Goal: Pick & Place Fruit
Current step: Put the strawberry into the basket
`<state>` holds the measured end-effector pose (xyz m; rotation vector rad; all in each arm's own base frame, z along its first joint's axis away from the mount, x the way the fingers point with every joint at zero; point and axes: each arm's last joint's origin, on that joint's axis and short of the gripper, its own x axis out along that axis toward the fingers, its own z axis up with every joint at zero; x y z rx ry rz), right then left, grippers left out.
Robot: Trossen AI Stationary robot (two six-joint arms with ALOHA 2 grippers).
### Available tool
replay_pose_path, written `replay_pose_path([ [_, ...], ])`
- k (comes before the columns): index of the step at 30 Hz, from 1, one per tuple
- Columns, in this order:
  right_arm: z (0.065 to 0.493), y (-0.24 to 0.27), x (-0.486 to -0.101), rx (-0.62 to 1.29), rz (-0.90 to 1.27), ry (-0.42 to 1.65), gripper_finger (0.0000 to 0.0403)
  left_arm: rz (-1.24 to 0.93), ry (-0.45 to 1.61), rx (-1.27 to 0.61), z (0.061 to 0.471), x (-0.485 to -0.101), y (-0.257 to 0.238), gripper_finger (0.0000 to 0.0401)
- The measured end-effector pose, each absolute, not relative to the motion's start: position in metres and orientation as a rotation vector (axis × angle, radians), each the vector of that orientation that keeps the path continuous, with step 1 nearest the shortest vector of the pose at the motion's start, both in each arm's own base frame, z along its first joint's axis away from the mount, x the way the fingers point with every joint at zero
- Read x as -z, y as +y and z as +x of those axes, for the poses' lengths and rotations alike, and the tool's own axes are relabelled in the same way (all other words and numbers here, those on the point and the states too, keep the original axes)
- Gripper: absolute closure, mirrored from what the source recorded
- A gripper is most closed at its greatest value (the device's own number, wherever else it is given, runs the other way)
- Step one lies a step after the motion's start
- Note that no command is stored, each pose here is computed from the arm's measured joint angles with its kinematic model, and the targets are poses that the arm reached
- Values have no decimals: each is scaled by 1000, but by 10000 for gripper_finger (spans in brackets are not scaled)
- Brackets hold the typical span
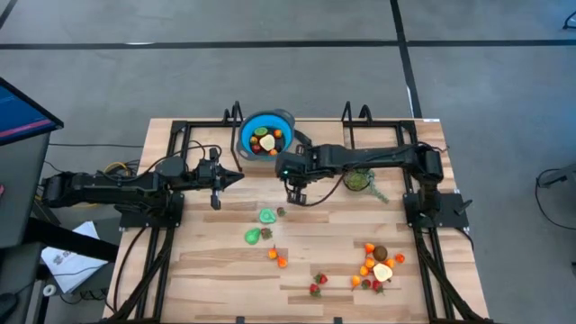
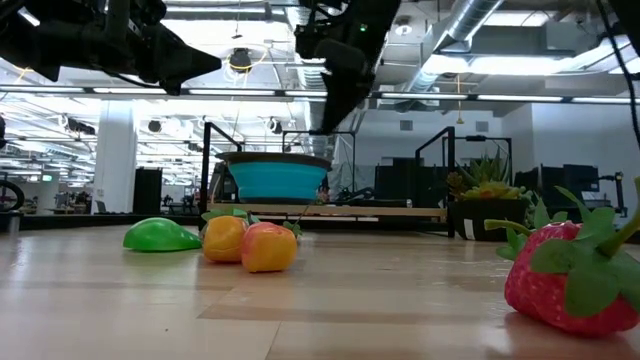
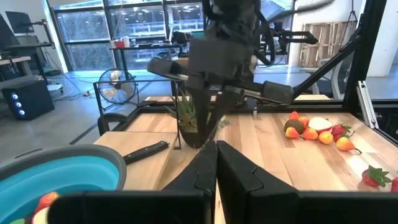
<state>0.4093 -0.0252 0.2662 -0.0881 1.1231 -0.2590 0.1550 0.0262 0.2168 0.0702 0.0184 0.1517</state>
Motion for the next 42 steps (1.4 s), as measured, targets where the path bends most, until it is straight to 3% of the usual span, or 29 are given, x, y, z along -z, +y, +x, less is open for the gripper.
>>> replay_pose_path([
  [12,353,-15,-261,323,71,917,402,71,24,-152,155,-216,26,399],
  [20,322,18,-255,319,196,907,399,69,25,-152,155,-216,26,399],
  [28,321,52,-242,284,261,888,401,69,24,-152,155,-216,26,399],
  [42,331,49,-239,239,146,845,401,16,20,-153,155,-216,26,399],
])
